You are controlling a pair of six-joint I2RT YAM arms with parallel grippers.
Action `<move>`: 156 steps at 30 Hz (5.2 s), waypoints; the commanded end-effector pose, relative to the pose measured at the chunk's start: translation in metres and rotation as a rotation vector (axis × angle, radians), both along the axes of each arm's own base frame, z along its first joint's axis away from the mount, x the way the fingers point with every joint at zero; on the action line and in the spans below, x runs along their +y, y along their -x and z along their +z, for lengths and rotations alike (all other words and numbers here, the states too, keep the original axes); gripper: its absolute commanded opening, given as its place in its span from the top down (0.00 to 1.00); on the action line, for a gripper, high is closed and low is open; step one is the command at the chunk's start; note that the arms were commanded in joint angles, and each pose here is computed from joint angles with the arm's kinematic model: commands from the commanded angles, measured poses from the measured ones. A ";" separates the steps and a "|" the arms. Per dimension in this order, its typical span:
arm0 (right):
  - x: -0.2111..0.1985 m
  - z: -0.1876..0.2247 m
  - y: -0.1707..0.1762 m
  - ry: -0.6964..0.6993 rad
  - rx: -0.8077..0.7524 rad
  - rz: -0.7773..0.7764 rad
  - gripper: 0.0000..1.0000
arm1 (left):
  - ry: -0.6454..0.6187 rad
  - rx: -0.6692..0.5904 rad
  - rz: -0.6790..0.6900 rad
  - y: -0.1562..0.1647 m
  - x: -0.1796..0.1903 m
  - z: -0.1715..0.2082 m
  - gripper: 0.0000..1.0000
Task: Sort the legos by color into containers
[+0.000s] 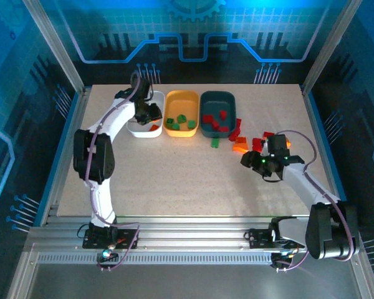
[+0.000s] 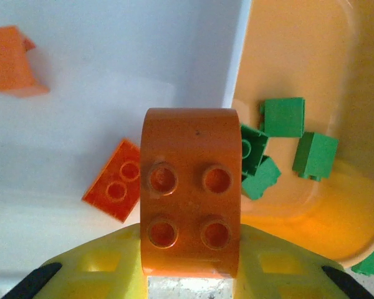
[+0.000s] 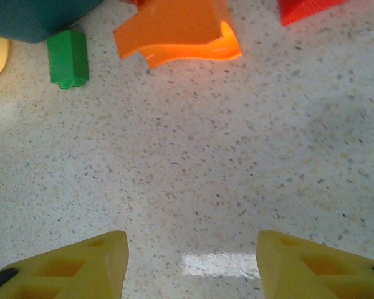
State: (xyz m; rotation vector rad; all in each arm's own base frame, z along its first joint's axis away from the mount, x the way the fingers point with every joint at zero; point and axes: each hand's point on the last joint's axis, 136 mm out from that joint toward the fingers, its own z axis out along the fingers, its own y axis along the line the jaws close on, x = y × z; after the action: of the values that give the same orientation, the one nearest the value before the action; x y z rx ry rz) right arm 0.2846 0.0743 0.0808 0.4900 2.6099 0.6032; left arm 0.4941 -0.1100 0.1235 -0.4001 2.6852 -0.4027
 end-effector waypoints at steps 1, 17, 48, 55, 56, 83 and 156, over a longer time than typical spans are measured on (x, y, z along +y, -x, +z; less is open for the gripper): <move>0.006 0.003 0.000 0.031 0.006 0.041 0.41 | -0.051 0.033 -0.006 -0.014 0.013 -0.001 0.73; -0.004 0.029 -0.067 0.221 -0.030 0.021 0.20 | -0.074 -0.011 0.036 -0.045 0.028 0.000 0.30; 0.007 -0.053 -0.119 0.472 0.180 0.146 0.18 | 0.278 -0.160 0.174 0.195 0.017 -0.012 0.01; 0.011 -0.057 -0.111 0.462 0.208 0.182 0.32 | 0.235 -0.181 0.133 0.196 0.019 0.004 0.01; 0.011 -0.056 -0.109 0.460 0.207 0.184 0.33 | 0.229 -0.191 0.123 0.196 0.020 0.009 0.01; 0.254 0.083 -0.146 0.263 -0.368 0.490 0.38 | 0.509 0.015 0.437 0.238 0.045 -0.043 0.01; 0.000 -0.047 -0.129 0.424 0.173 0.276 0.25 | 0.567 0.053 -0.132 0.218 -0.159 -0.015 0.01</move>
State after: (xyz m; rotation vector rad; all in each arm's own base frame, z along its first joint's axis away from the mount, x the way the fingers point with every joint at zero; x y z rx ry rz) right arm 0.4155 0.0765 0.0378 0.0563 2.8284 0.0579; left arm 0.2710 -0.2676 0.1028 -0.3991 2.6265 -1.2373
